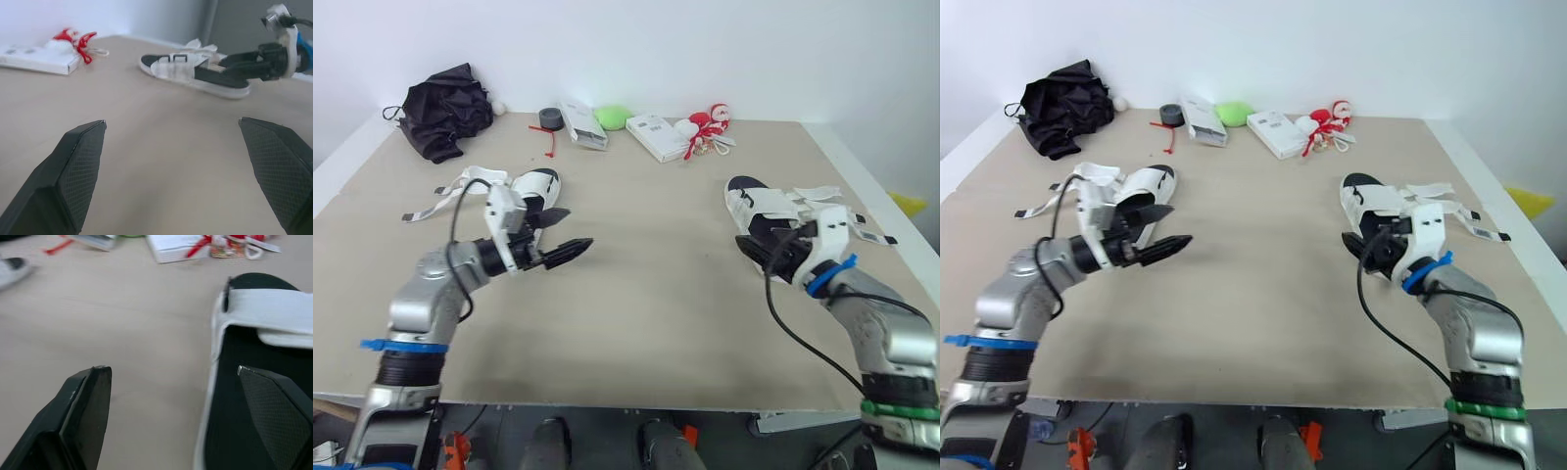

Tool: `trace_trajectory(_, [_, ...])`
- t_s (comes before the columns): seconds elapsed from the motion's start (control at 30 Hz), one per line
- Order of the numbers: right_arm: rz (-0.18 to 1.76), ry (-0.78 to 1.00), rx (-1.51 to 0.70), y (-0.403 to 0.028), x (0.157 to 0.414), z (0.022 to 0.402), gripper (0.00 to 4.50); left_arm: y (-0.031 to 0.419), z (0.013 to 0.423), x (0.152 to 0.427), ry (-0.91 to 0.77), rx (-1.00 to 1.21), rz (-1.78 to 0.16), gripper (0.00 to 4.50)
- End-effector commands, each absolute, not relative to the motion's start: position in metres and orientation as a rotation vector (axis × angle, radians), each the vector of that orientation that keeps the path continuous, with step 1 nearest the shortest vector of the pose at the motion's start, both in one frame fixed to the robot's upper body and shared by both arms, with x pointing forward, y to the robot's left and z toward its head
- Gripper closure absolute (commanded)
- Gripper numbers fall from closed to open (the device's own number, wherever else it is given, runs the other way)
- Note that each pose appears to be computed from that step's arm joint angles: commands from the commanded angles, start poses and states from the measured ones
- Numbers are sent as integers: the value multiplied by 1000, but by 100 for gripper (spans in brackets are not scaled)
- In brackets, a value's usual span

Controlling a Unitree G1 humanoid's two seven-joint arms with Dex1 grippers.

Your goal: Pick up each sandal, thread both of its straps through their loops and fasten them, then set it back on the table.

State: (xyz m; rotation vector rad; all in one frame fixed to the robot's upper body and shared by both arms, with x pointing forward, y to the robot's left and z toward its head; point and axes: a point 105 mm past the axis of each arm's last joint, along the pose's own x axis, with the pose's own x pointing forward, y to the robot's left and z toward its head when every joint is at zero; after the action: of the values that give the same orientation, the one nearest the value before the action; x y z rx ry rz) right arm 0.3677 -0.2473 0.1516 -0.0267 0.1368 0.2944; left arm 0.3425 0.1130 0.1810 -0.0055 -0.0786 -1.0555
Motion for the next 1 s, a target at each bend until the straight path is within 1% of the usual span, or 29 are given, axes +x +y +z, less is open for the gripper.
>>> trace_trajectory(0.03, [191,144,-34,-262,396,145,6,78,187,349,-104,56,-1122,0])
trace_trajectory(0.13, [183,148,-35,-257,413,144,6,56,189,354,-93,48,-1160,0])
trace_trajectory(0.3, [143,126,-40,-251,439,150,6,23,206,360,-159,33,-1199,0])
trace_trajectory(0.43, [95,123,-58,-251,450,152,6,18,203,365,-162,57,-1187,0])
trace_trajectory(0.53, [23,131,-70,-256,456,150,6,21,206,374,-184,43,-1130,0])
trace_trajectory(0.6, [-30,121,-54,-261,458,151,57,23,207,377,-191,41,-1106,0])
trace_trajectory(0.63, [-34,111,-48,-261,459,153,73,25,207,379,-194,40,-1094,0])
trace_trajectory(0.67, [-34,103,-46,-260,460,154,126,27,208,380,-196,36,-1086,0])
trace_trajectory(0.7, [-34,99,-47,-260,460,154,151,28,208,381,-198,34,-1080,0])
trace_trajectory(0.73, [-31,97,-43,-258,461,154,207,31,208,381,-199,34,-1073,0])
trace_trajectory(0.77, [-28,97,-42,-257,461,154,224,33,208,382,-199,35,-1066,0])
trace_trajectory(0.8, [-23,98,-41,-256,461,153,265,35,208,383,-199,36,-1060,0])
trace_trajectory(0.83, [-16,98,-38,-255,462,152,327,37,208,383,-199,36,-1055,0])
trace_trajectory(0.87, [-3,97,-44,-253,462,151,347,39,208,384,-199,37,-1049,0])
trace_trajectory(0.9, [12,94,-40,-251,462,151,377,43,208,384,-199,36,-1041,0])
trace_trajectory(0.93, [25,92,-36,-249,462,150,422,46,208,384,-198,34,-1035,0])
trace_trajectory(0.97, [35,89,-34,-247,462,150,446,48,209,384,-196,31,-1031,0])
trace_trajectory(1.0, [43,87,-32,-247,462,150,446,49,209,384,-195,30,-1030,0])
